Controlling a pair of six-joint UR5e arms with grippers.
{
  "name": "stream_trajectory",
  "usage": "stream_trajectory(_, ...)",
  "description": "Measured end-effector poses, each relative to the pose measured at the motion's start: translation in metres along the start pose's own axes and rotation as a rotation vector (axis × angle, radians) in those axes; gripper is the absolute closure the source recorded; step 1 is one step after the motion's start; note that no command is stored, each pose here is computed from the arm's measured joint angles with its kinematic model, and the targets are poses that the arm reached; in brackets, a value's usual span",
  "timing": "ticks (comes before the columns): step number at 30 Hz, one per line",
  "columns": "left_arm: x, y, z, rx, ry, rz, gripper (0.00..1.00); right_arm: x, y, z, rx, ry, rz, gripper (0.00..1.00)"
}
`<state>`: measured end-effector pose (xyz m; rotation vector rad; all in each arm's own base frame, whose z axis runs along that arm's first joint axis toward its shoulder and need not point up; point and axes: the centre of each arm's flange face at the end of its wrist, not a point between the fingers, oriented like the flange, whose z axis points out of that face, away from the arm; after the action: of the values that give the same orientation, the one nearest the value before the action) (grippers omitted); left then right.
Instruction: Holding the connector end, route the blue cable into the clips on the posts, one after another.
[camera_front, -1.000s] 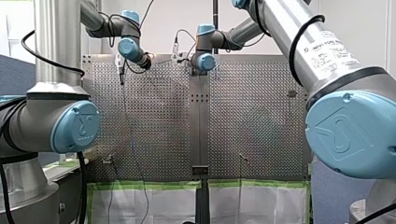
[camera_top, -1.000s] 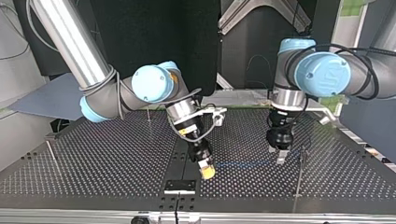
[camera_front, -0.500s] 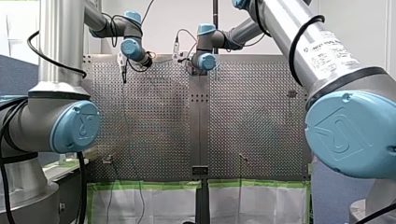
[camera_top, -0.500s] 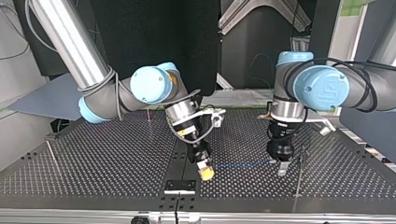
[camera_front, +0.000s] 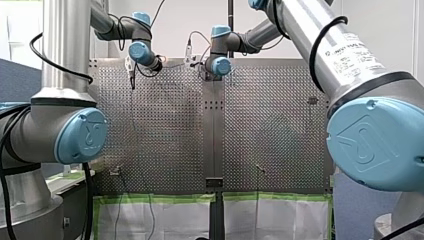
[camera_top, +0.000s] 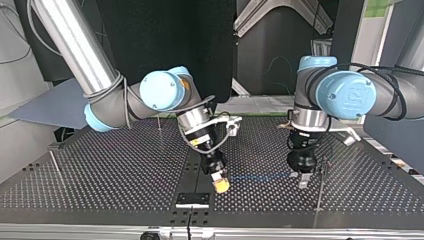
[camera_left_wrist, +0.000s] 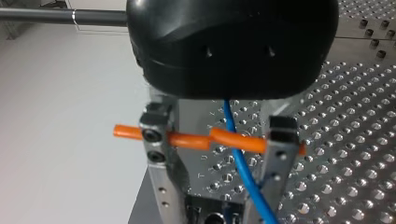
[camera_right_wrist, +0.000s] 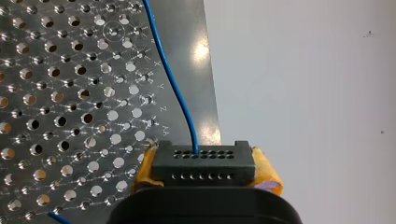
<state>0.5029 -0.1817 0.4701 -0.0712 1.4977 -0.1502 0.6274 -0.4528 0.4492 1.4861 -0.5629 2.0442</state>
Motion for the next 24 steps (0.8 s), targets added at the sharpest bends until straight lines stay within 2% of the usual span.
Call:
stream_trajectory(2, -0.0002, 0.0000, 0.0000, 0.000, 0.000, 0.000, 0.43, 0.0001, -0.0001, 0.0000, 0.000, 0.000, 0.000, 1.00)
stream_trajectory(3, -0.0001, 0.0001, -0.0001, 0.000, 0.000, 0.000, 0.43, 0.0002, -0.0002, 0.0000, 0.000, 0.000, 0.000, 1.00)
stream_trajectory(5, -0.0001, 0.0002, -0.0001, -0.001, 0.000, -0.001, 0.55, -0.0001, -0.0001, 0.0000, 0.000, 0.000, 0.000, 1.00)
stream_trajectory(6, -0.0001, 0.0004, -0.0002, -0.003, 0.000, -0.001, 0.55, -0.0001, 0.0000, -0.0001, 0.000, 0.000, 0.000, 1.00)
stream_trajectory(8, -0.0003, 0.0007, -0.0002, -0.007, 0.000, -0.002, 0.74, -0.0002, 0.0003, -0.0001, 0.000, -0.001, 0.000, 1.00)
stream_trajectory(9, -0.0003, 0.0008, -0.0003, -0.008, -0.001, -0.003, 0.74, -0.0004, 0.0004, -0.0001, -0.001, -0.001, 0.000, 1.00)
stream_trajectory(11, -0.0002, 0.0010, -0.0003, -0.010, 0.000, -0.007, 0.85, -0.0004, 0.0007, -0.0001, -0.001, -0.002, 0.000, 1.00)
stream_trajectory(12, 0.0000, 0.0011, -0.0003, -0.011, 0.000, -0.009, 0.85, -0.0005, 0.0008, -0.0001, -0.001, -0.002, 0.000, 1.00)
stream_trajectory(14, 0.0000, 0.0012, -0.0003, -0.011, 0.000, -0.012, 0.97, -0.0009, 0.0008, -0.0001, -0.001, -0.002, 0.000, 1.00)
stream_trajectory(16, 0.0000, 0.0013, -0.0004, -0.012, 0.000, -0.015, 1.00, -0.0010, 0.0009, -0.0001, -0.001, -0.003, 0.000, 1.00)
stream_trajectory(24, 0.0005, 0.0014, -0.0004, -0.013, 0.003, -0.023, 1.00, -0.0016, 0.0018, 0.0000, -0.002, -0.003, 0.000, 1.00)
